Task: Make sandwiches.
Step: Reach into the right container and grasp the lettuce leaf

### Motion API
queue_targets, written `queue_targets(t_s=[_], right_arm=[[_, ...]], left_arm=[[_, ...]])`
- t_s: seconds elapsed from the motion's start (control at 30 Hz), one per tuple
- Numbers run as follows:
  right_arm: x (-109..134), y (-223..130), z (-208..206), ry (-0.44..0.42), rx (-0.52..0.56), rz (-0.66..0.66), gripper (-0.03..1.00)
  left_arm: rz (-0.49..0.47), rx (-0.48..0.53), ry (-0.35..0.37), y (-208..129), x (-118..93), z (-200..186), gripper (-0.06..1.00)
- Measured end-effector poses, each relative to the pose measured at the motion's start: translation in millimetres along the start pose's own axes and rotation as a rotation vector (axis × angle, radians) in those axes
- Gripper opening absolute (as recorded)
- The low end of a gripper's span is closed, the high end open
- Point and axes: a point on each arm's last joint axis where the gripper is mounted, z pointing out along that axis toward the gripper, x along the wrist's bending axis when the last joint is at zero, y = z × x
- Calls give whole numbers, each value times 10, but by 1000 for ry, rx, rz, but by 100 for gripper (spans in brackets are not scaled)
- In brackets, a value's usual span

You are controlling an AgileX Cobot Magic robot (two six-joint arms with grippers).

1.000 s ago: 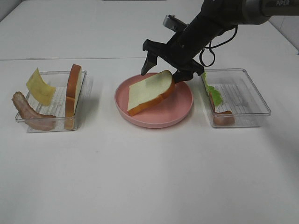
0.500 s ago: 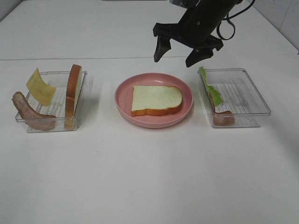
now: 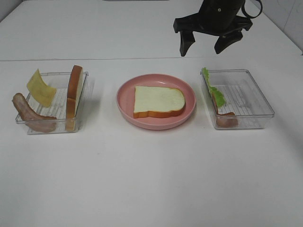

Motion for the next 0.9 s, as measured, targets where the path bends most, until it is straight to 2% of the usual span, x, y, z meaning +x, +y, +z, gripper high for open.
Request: queue_targets(t_s=[0.13, 0.43, 0.9], right_arm=[[-34, 0, 76, -36, 7, 6, 82], [-87, -65, 521, -82, 94, -8, 82], [-130, -105, 751, -118, 130, -30, 81]], left_arm=[[0, 0, 0, 0, 0, 0, 97], [0, 0, 0, 0, 0, 0, 97], [0, 0, 1, 0, 1, 0, 97]])
